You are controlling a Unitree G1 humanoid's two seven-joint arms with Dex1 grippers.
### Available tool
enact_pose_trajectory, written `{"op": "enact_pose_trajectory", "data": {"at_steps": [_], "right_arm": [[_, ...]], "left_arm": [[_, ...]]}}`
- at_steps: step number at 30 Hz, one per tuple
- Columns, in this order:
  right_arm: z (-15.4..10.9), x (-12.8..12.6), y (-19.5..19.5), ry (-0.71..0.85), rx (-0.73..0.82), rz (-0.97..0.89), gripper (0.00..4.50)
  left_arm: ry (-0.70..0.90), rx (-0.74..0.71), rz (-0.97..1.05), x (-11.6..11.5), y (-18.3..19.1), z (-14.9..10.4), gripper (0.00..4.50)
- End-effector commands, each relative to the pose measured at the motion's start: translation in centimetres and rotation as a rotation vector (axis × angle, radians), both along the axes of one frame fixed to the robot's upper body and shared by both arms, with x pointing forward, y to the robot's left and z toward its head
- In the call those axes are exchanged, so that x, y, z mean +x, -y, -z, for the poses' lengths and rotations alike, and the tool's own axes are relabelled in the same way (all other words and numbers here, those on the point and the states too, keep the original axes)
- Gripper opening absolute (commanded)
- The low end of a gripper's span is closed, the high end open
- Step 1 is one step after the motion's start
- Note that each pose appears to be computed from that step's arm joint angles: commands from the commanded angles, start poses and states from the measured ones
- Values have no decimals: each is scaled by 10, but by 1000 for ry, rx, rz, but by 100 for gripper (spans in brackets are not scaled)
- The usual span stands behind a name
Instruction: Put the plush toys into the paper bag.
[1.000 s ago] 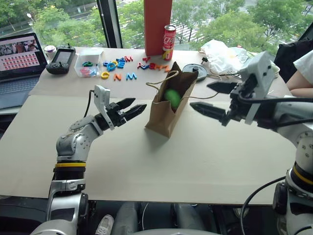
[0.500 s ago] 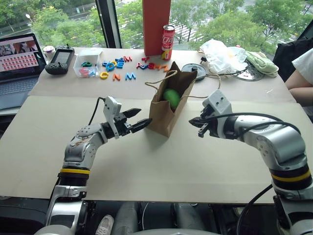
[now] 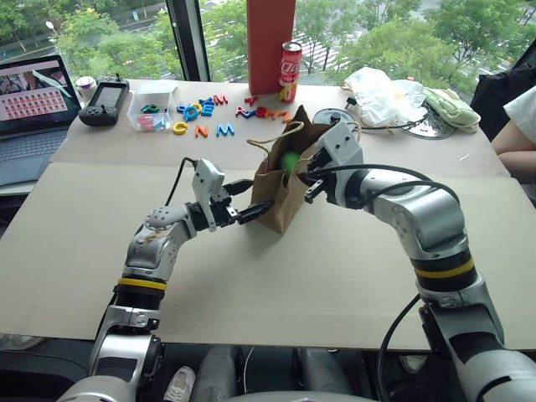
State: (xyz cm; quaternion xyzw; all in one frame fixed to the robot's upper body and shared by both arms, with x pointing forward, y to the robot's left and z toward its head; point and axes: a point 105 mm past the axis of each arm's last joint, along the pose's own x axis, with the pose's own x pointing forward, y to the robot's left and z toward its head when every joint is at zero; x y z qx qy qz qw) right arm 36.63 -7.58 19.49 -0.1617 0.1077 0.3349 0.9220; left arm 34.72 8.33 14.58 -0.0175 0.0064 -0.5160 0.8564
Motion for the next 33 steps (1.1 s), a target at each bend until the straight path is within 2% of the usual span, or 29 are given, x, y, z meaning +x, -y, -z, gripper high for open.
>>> {"op": "enact_pose_trajectory", "data": {"at_steps": [1, 11, 20, 33], "right_arm": [[-15, 4, -4, 55, 20, 17, 2], [-13, 1, -18, 38, 46, -2, 2], [-14, 0, -33, 28, 67, -25, 2], [-1, -14, -48, -48, 51, -97, 2]], "left_arm": [[45, 29, 41, -9, 10, -4, 425], [116, 66, -94, 5, 16, -5, 425], [117, 49, -88, -2, 28, -7, 425], [128, 77, -199, 13, 12, -9, 425]]}}
